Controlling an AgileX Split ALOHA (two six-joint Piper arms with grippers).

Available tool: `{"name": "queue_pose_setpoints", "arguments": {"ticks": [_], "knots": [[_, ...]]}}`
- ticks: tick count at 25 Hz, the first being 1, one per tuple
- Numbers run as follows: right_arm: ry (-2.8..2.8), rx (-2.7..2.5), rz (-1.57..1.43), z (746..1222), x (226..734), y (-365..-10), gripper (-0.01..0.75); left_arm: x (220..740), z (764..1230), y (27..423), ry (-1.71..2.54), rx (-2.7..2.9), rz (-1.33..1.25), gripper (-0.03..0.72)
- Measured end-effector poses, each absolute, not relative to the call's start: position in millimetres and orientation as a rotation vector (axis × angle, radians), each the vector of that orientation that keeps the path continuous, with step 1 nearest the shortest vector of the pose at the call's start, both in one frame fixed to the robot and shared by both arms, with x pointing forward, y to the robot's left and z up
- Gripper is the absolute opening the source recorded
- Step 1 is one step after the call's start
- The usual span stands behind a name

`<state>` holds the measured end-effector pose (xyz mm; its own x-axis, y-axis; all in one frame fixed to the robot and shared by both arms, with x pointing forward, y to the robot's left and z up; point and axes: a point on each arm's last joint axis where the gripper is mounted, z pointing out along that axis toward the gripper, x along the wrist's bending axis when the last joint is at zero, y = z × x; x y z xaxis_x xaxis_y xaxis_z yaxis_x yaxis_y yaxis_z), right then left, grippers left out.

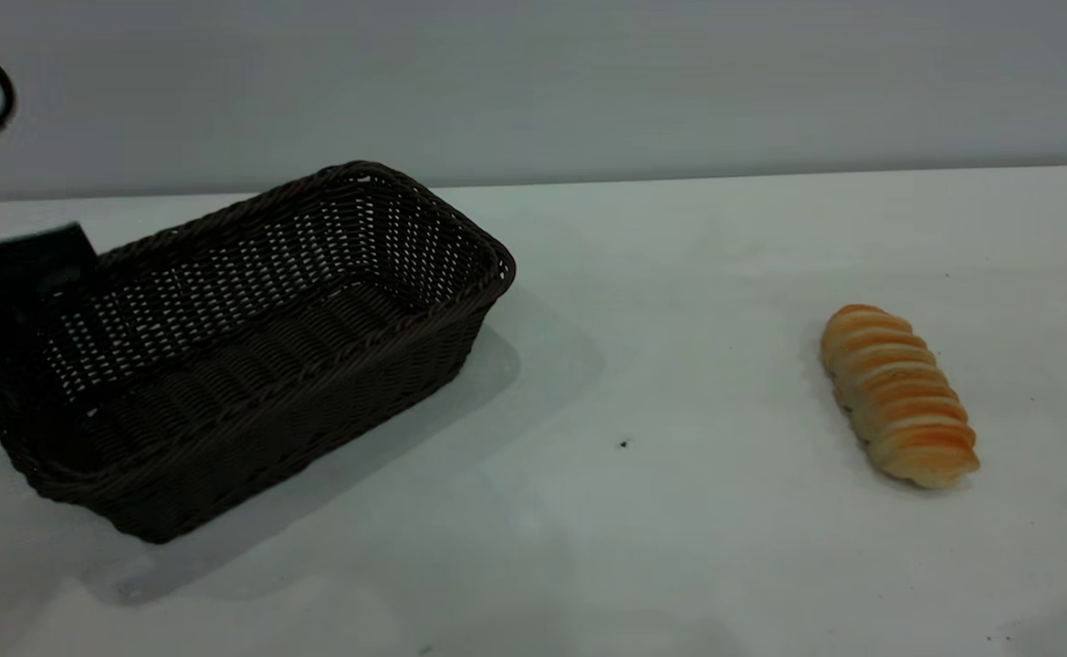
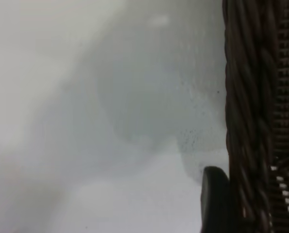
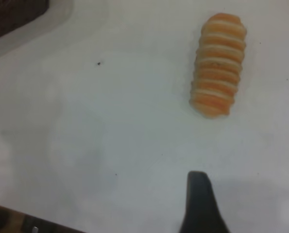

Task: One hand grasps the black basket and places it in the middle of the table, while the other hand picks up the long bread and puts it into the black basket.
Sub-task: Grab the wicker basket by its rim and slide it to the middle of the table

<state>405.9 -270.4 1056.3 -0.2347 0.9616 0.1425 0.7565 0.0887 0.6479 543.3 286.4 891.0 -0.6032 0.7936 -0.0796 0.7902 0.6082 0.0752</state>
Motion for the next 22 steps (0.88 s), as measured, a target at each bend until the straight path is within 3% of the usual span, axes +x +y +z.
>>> {"name": "queue_pose_setpoints", "arguments": {"ticks": [7, 10, 13, 17, 22], "knots": [[2.054, 1.701, 0.897, 1056.2, 405.8, -270.6, 0.491, 549.8, 857.9, 286.0, 2.737, 1.361, 0.038, 0.409], [2.055, 1.698, 0.893, 1056.1, 405.8, -270.8, 0.491, 552.4, 841.3, 285.7, 2.739, 1.35, 0.036, 0.316], [2.056, 1.695, 0.888, 1056.0, 405.8, -271.0, 0.491, 555.5, 839.7, 284.6, 2.737, 1.279, 0.028, 0.159], [2.058, 1.691, 0.881, 1055.9, 405.8, -271.4, 0.491, 557.8, 848.4, 283.8, 2.709, 1.275, 0.034, 0.15], [2.059, 1.687, 0.875, 1055.8, 405.8, -271.7, 0.491, 559.0, 891.7, 278.6, 2.516, 1.445, 0.084, 0.145]]}}
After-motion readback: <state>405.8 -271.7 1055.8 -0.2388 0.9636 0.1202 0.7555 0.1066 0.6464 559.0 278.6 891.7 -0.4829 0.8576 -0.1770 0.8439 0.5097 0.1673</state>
